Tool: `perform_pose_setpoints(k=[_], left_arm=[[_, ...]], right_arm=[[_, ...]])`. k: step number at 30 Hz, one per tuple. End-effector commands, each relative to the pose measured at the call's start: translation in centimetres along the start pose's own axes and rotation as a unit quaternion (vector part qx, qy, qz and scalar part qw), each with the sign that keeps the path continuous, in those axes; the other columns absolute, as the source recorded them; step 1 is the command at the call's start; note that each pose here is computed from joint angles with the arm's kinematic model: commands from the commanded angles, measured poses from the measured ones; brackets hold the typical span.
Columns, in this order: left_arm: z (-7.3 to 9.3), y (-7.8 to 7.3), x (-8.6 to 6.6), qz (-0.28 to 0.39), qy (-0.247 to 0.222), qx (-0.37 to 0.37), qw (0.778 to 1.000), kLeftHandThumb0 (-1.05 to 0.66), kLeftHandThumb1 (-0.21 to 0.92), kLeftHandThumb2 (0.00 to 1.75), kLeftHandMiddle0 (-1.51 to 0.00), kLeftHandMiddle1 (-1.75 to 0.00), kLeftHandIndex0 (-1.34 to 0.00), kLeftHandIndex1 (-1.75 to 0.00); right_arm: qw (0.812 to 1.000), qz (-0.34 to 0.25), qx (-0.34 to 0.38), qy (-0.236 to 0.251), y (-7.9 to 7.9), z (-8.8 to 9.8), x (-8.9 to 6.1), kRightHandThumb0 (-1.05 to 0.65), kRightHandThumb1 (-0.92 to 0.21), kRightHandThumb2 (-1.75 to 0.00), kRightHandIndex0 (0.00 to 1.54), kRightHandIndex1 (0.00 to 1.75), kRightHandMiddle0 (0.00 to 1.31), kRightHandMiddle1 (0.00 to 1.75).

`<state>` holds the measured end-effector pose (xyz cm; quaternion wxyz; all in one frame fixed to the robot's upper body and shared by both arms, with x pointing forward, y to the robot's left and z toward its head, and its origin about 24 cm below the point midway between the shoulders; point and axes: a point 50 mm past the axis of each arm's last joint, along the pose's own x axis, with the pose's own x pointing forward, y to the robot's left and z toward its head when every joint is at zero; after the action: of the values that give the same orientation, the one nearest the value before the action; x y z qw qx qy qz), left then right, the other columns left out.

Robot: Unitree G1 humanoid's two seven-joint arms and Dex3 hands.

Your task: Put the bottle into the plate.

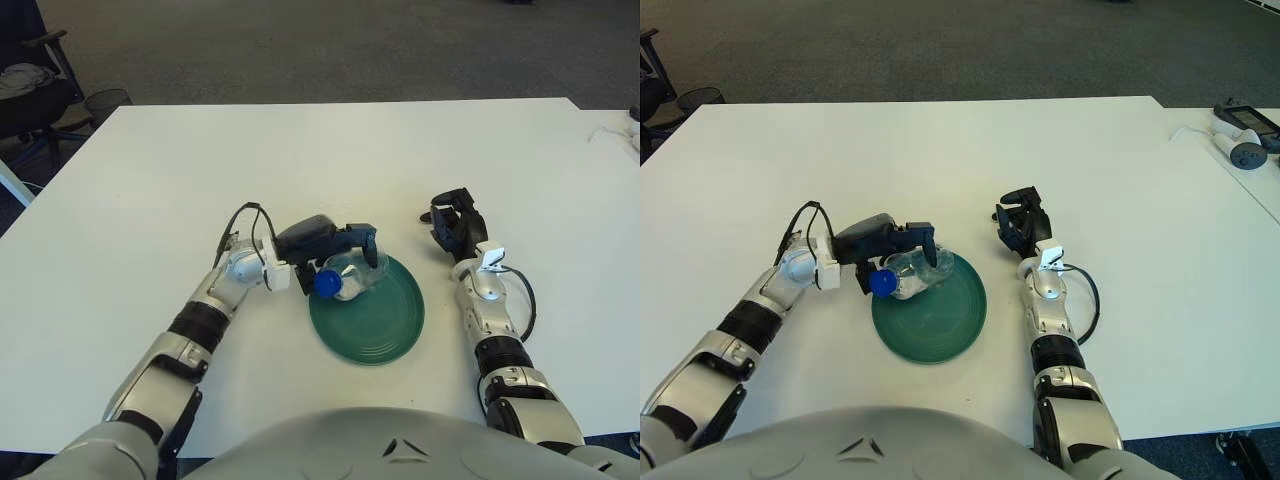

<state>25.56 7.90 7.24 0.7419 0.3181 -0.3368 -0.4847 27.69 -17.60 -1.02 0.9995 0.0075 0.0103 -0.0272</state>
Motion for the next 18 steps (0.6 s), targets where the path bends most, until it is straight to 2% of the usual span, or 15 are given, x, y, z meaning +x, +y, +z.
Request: perform_pose_setpoints(k=[1, 13, 18], left_arm=[[-0.11, 0.11, 0.17, -0.007, -0.011, 0.023, 1.0, -0.12, 0.18, 1.42, -1.33, -1.75, -1.1, -1.75], [-0.4, 0.06, -0.22, -0.012, -0.002, 0.095, 0.995, -0.11, 0.14, 1.47, -1.31, -1.75, -1.12, -1.75], [-0.29, 0.44, -0.5, 0.017, 0.014, 0.081, 0.996, -0.1, 0.15, 1.47, -1.29, -1.75, -1.1, -1.75]], right_arm=[[0.991, -0.005, 0.013, 0.13, 0.52, -4.97, -3.47, -0.01, -0.9, -0.48, 0.33, 1.46, 0.16, 1.75], [0.991, -0.011, 0.017, 0.129, 0.62, -4.98, -3.58, -0.01, -0.89, -0.49, 0.32, 1.48, 0.16, 1.75], [0.991, -0.012, 0.018, 0.129, 0.68, -4.97, -3.62, -0.01, -0.89, -0.49, 0.32, 1.48, 0.16, 1.75]])
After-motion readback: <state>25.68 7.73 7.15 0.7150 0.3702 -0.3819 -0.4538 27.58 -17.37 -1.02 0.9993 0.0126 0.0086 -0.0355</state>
